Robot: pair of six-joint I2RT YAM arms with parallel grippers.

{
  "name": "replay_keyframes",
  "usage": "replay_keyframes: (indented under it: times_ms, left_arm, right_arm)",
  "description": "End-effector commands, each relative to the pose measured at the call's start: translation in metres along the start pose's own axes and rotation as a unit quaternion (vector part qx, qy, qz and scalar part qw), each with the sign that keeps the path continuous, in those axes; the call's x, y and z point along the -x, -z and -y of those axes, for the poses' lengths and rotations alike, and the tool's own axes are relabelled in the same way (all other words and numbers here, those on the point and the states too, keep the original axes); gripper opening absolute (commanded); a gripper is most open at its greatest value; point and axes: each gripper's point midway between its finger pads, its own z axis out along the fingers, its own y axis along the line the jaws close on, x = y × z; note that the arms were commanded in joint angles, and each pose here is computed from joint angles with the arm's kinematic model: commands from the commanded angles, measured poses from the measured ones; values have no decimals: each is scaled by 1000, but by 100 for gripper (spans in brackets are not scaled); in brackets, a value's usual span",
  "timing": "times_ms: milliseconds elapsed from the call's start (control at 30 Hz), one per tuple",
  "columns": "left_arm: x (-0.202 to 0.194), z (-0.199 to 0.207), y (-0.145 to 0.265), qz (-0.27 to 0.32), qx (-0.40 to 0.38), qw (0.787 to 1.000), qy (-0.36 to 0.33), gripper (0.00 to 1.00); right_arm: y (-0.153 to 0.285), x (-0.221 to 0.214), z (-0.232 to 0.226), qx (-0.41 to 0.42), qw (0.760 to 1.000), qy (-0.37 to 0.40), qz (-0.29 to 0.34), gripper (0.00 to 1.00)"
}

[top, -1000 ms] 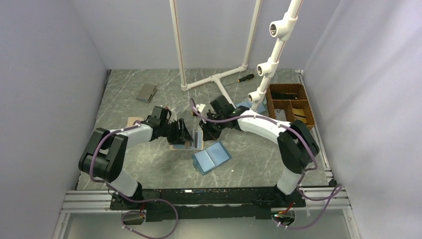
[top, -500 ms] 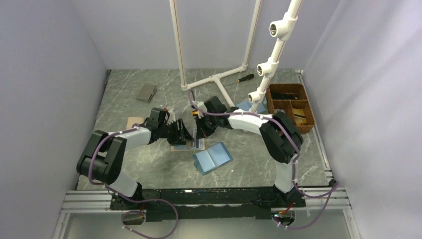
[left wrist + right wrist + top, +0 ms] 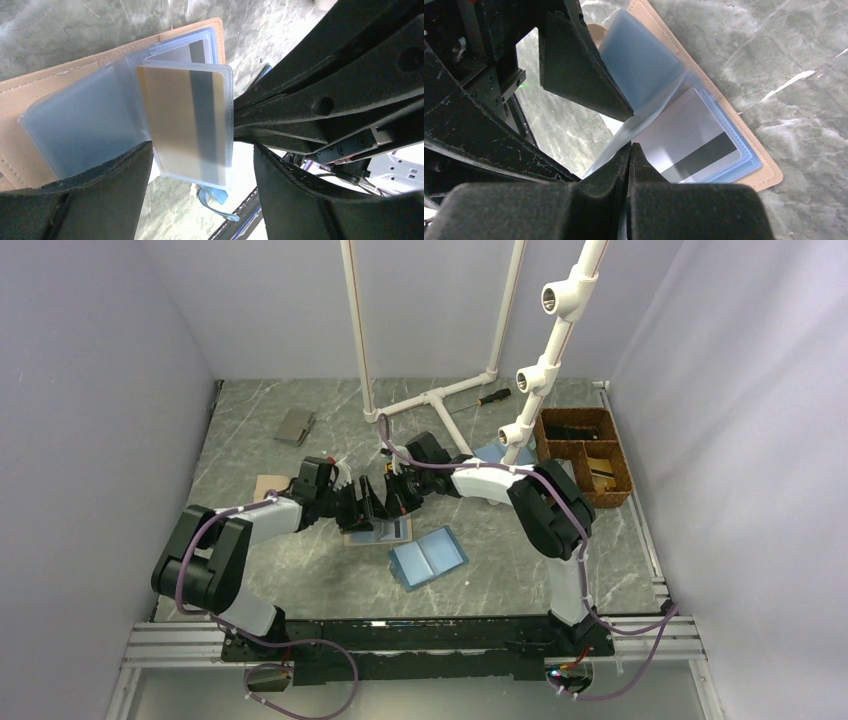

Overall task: Take the credit cards out of the card holder
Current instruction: Pick up the card holder from the center of the board.

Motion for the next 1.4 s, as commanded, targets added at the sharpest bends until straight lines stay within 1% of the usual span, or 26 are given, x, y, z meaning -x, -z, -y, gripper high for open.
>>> replay_keyframes:
  times_ms: [0, 133, 333, 500, 633, 767, 933, 1100, 1200, 1233, 1367]
  left_arm:
    - [4, 9, 4, 10, -17, 1000, -10, 78]
    - [6, 5, 6, 17, 2, 1000, -8, 75]
    - [8, 2, 11, 28, 20, 999, -11, 74]
    - [6, 0, 17, 32, 29, 999, -8, 73]
    - [7, -6, 19, 38, 33, 999, -1, 64]
    - [8, -12, 20, 42, 36, 998, 5, 56]
    - [12, -16, 22, 50, 45, 998, 5, 48]
    - [16, -22, 24, 57, 53, 997, 6, 45]
    - [17, -24, 25, 63, 52, 997, 8, 41]
    - [17, -24, 25, 65, 51, 997, 7, 39]
    - [19, -27, 25, 70, 49, 996, 8, 21]
  right_arm:
    - [0, 24, -26, 64, 998, 8, 24, 0]
    - [-2, 25, -31, 88, 996, -1, 21, 0]
    - [-3, 33, -46, 149, 988, -28, 22, 0]
    - [-6, 36, -46, 154, 987, -32, 22, 0]
    - [-6, 38, -37, 125, 992, -15, 24, 0]
    - [-2, 42, -32, 97, 995, -1, 29, 0]
    - [4, 48, -26, 86, 996, 2, 36, 0]
    - [10, 52, -23, 84, 996, 5, 41, 0]
    - [13, 52, -22, 85, 996, 6, 41, 1]
    - [13, 52, -20, 85, 996, 4, 41, 2]
    - [15, 53, -21, 89, 995, 5, 41, 2]
